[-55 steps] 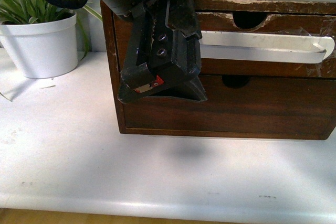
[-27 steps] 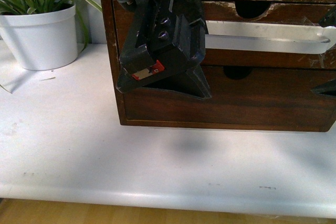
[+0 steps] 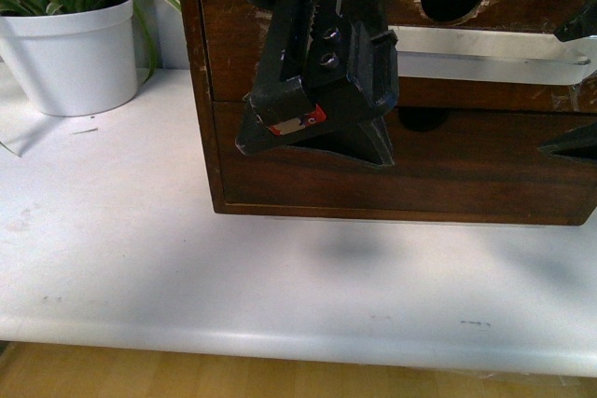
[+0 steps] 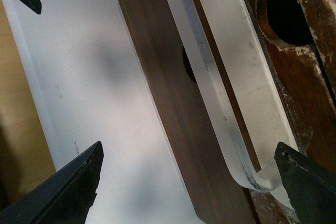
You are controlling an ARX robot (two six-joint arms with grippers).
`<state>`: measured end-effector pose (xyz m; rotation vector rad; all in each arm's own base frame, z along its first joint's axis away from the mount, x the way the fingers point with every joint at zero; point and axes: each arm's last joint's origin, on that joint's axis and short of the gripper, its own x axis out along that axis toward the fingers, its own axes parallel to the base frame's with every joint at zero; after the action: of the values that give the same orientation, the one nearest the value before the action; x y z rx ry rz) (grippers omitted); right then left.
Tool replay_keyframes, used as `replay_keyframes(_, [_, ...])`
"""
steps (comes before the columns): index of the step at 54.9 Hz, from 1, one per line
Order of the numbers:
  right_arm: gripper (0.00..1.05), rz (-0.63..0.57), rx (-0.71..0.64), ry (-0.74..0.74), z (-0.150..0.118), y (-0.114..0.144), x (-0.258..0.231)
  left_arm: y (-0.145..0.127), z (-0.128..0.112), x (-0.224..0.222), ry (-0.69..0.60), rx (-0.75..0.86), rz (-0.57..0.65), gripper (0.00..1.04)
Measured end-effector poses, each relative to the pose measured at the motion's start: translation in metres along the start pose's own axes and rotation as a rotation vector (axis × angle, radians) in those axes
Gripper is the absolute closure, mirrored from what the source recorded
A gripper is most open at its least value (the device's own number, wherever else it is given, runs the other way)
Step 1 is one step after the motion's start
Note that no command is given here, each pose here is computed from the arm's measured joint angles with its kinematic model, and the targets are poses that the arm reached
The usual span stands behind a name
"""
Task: Open drawer
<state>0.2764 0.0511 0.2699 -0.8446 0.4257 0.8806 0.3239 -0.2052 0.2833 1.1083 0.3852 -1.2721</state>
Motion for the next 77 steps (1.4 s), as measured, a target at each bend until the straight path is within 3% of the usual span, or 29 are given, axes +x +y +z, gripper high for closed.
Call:
replay_keyframes(11, [0.09, 0.011, 0.002, 0.007, 0.000, 0.001, 0.005, -0.006, -0.002, 0.002, 0.023, 0.021, -0.051, 0.06])
replay_keyframes(39, [0.09, 0.046, -0.010, 0.054, -0.003, -0.002, 0.025, -0.007, -0.001, 0.004, 0.019, 0.029, -0.042, 0.06])
replay_keyframes(77, [0.09, 0.221, -0.102, 0.058, -0.002, 0.012, 0.008, -0.022, 0.003, -0.008, 0.047, 0.064, -0.148, 0.06])
